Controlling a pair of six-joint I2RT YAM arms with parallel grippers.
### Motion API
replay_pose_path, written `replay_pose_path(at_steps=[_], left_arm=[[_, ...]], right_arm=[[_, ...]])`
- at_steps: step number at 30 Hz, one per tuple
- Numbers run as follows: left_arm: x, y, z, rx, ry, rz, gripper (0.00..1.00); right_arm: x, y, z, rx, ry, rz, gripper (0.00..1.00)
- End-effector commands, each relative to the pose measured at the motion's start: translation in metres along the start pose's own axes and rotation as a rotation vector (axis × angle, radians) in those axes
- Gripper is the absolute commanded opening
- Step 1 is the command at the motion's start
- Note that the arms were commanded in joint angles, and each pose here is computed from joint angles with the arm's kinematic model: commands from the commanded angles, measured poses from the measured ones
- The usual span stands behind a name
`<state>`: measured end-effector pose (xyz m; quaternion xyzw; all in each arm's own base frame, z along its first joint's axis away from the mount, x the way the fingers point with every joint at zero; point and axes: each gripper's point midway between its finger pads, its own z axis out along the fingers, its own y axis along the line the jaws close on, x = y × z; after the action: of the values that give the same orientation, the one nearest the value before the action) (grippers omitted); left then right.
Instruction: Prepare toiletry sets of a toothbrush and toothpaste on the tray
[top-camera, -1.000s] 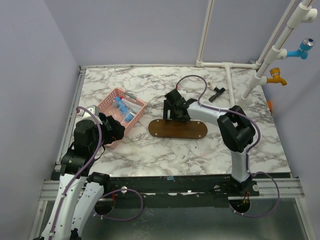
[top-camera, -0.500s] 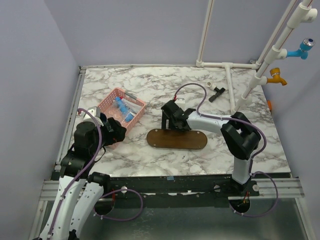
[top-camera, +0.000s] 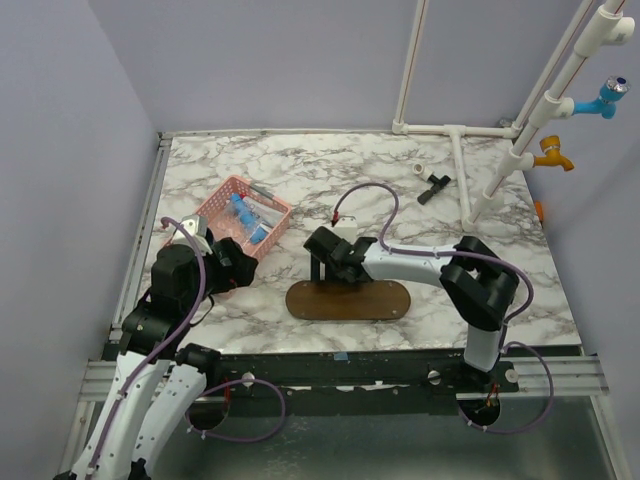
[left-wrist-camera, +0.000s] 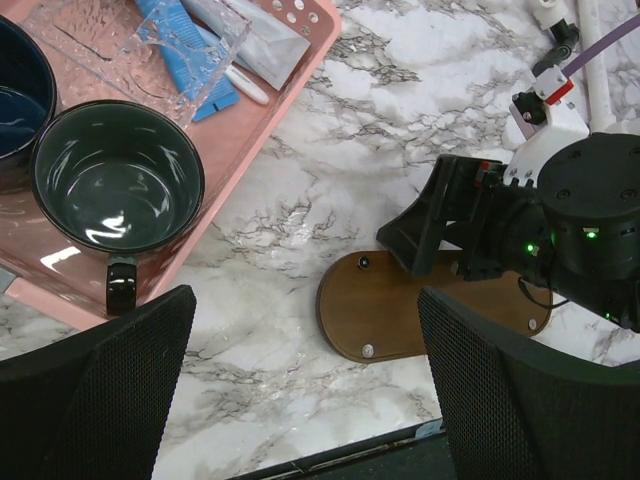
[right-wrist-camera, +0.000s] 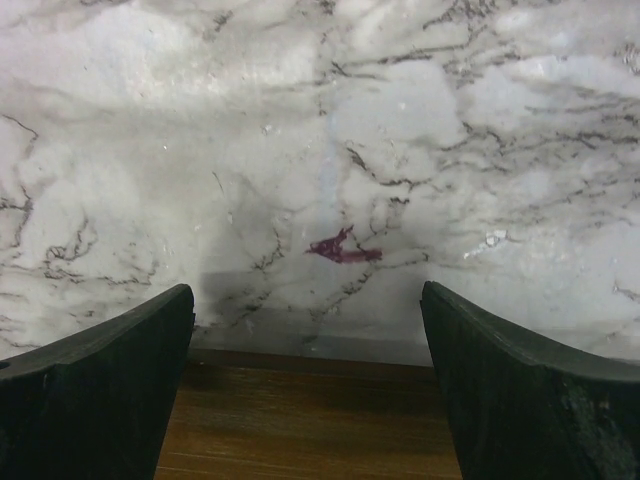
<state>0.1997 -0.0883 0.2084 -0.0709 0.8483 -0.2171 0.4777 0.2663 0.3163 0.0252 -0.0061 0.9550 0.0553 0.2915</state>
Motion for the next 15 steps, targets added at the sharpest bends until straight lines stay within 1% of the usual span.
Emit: replay_pose_path(at_steps=[1,7,12,15], left_arm=[[0.008,0.005,0.004,-0.028,0.026,0.019,0.92],[0.018,-0.007,0.008,0.009,0.054,0.054,0.92],[0.018,-0.022,0.011,0.078,0.034,0.099,0.94],[0.017,-0.014,0.017,0.025,0.035,0.092,0.94]], right_arm=[[-0.006,-0.014,-0.017,0.058,-0.036,0.055,0.98],[-0.059,0.011,-0.053,-0.025,-0.166,0.108,0.99],[-0.075,0.037,-0.063,-0.125,-0.174,0.095,0.99],[-0.078,0.061,-0.067,-0.177,-0.166,0.063,1.0]])
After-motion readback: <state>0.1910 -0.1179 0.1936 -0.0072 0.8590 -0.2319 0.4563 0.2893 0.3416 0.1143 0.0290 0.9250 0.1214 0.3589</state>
